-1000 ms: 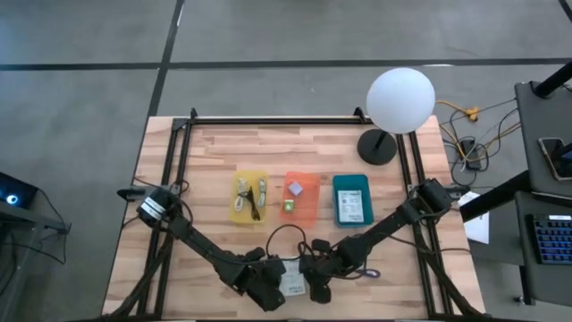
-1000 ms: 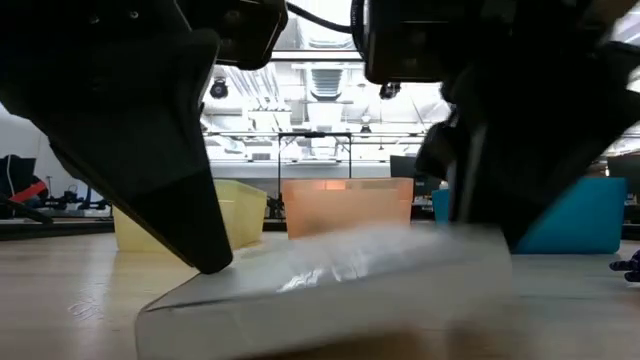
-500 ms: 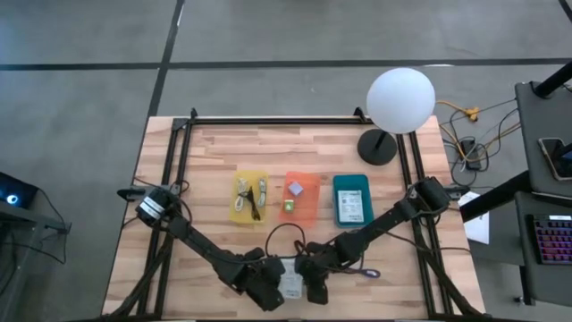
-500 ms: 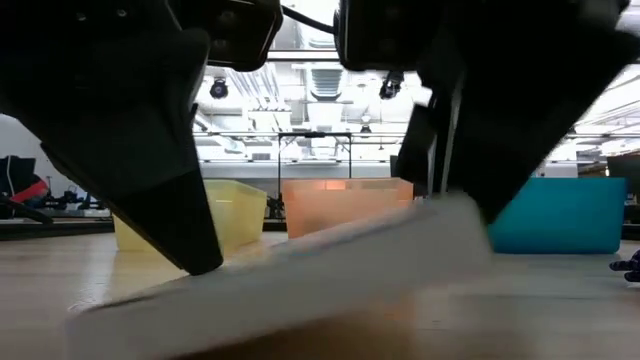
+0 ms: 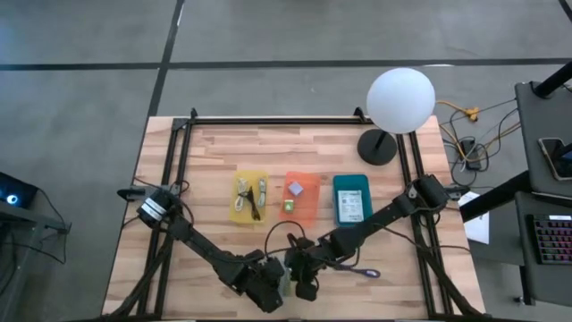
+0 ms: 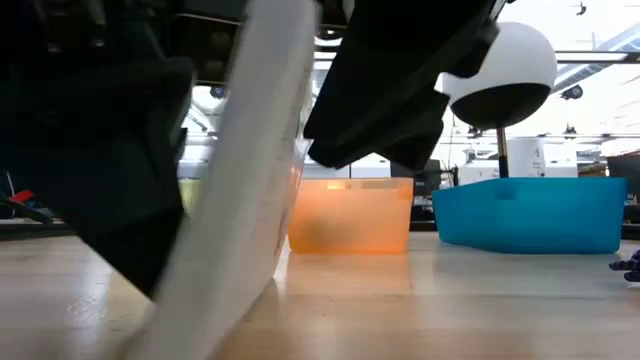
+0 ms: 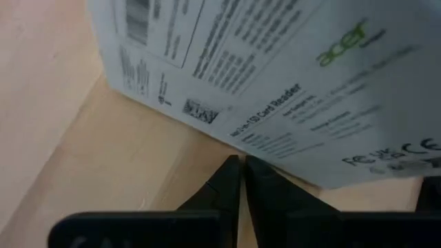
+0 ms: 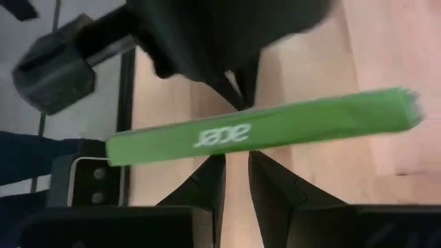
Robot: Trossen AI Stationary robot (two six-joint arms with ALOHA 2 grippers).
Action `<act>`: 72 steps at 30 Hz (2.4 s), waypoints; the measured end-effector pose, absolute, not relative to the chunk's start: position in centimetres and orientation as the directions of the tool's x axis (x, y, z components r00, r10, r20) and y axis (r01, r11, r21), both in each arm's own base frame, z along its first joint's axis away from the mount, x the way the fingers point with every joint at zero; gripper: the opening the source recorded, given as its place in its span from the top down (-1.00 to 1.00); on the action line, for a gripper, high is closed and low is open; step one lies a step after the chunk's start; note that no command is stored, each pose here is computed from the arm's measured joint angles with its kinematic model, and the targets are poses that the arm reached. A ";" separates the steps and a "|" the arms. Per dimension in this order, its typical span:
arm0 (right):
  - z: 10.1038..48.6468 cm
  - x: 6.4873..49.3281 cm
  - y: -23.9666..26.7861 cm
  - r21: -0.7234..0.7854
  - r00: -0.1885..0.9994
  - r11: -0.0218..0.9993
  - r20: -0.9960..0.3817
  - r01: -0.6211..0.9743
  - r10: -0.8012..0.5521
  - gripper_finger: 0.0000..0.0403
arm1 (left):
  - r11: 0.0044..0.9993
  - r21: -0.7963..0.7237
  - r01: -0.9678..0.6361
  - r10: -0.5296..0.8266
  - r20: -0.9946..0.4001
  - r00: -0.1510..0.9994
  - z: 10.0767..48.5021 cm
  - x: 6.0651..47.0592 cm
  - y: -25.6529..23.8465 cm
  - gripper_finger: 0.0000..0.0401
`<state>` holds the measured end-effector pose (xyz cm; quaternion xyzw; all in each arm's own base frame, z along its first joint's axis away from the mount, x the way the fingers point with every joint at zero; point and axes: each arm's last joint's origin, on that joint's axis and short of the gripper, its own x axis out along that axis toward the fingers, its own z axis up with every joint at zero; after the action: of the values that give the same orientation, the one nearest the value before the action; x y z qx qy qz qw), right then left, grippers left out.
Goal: Pick and place items into bin
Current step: Put the white card reader box into the blue bin
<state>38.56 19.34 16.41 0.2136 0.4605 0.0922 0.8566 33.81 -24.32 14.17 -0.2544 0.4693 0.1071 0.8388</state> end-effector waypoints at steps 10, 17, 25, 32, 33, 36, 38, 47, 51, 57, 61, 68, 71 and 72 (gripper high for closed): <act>16.4 38.6 19.0 0.456 0.545 0.888 -0.758 0.052 0.358 0.73 | 0.842 -0.336 -0.421 -0.047 -0.824 0.564 14.4 34.0 -24.3 0.95; 16.4 38.7 19.0 0.460 0.545 0.886 -0.757 0.055 0.360 0.73 | 0.848 -0.333 -0.412 -0.005 -0.783 0.622 16.1 34.0 -24.0 0.95; 16.5 38.7 19.0 0.455 0.547 0.890 -0.756 0.041 0.361 0.68 | 0.847 -0.332 -0.415 -0.001 -0.782 0.623 16.2 34.0 -23.8 0.95; 16.6 38.6 18.9 0.370 0.520 0.928 -0.786 -0.040 0.335 0.29 | 0.846 -0.333 -0.416 -0.001 -0.782 0.623 16.2 34.0 -23.8 0.95; 16.7 38.5 18.9 0.345 0.504 0.937 -0.799 -0.061 0.327 0.23 | 0.846 -0.333 -0.416 -0.001 -0.782 0.623 16.2 34.0 -23.8 0.95; 16.9 38.2 18.7 0.252 0.464 0.957 -0.837 -0.145 0.291 0.09 | 0.846 -0.333 -0.415 -0.002 -0.782 0.624 16.3 34.0 -23.9 0.95; 17.2 38.2 18.6 0.160 0.460 0.969 -0.857 -0.190 0.232 0.03 | 0.846 -0.334 -0.415 -0.002 -0.781 0.624 16.3 34.0 -23.9 0.95; 18.7 39.1 18.3 -0.010 0.547 0.974 -0.829 -0.227 0.118 -0.01 | 0.843 -0.338 -0.418 -0.002 -0.780 0.626 16.3 34.0 -23.9 0.95; 18.9 39.2 18.3 0.004 0.548 0.975 -0.827 -0.221 0.127 -0.01 | 0.842 -0.333 -0.424 0.013 -0.774 0.634 16.4 34.0 -23.9 0.95; 18.8 39.0 18.6 0.122 0.515 0.976 -0.834 -0.179 0.199 -0.01 | 0.842 -0.330 -0.427 0.024 -0.768 0.641 16.5 34.0 -23.8 0.95; 18.8 39.0 18.8 0.205 0.492 0.969 -0.835 -0.139 0.247 -0.01 | 0.840 -0.332 -0.429 0.033 -0.758 0.651 16.8 34.0 -23.8 0.95; 18.8 38.7 19.4 0.253 0.471 0.958 -0.834 -0.135 0.287 -0.01 | 0.842 -0.330 -0.427 0.043 -0.748 0.663 17.2 34.0 -23.7 0.95; 18.8 38.5 19.6 0.287 0.454 0.948 -0.832 -0.141 0.319 -0.01 | 0.841 -0.330 -0.429 0.051 -0.741 0.669 17.4 34.0 -23.6 0.95; 18.8 38.5 19.6 0.296 0.448 0.944 -0.831 -0.145 0.330 -0.01 | 0.840 -0.331 -0.430 0.051 -0.740 0.671 17.4 34.0 -23.6 0.95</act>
<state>38.51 19.64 18.79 0.0911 0.5061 0.1404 0.8461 34.03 -23.59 17.44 -0.2477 0.3822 0.1365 0.8797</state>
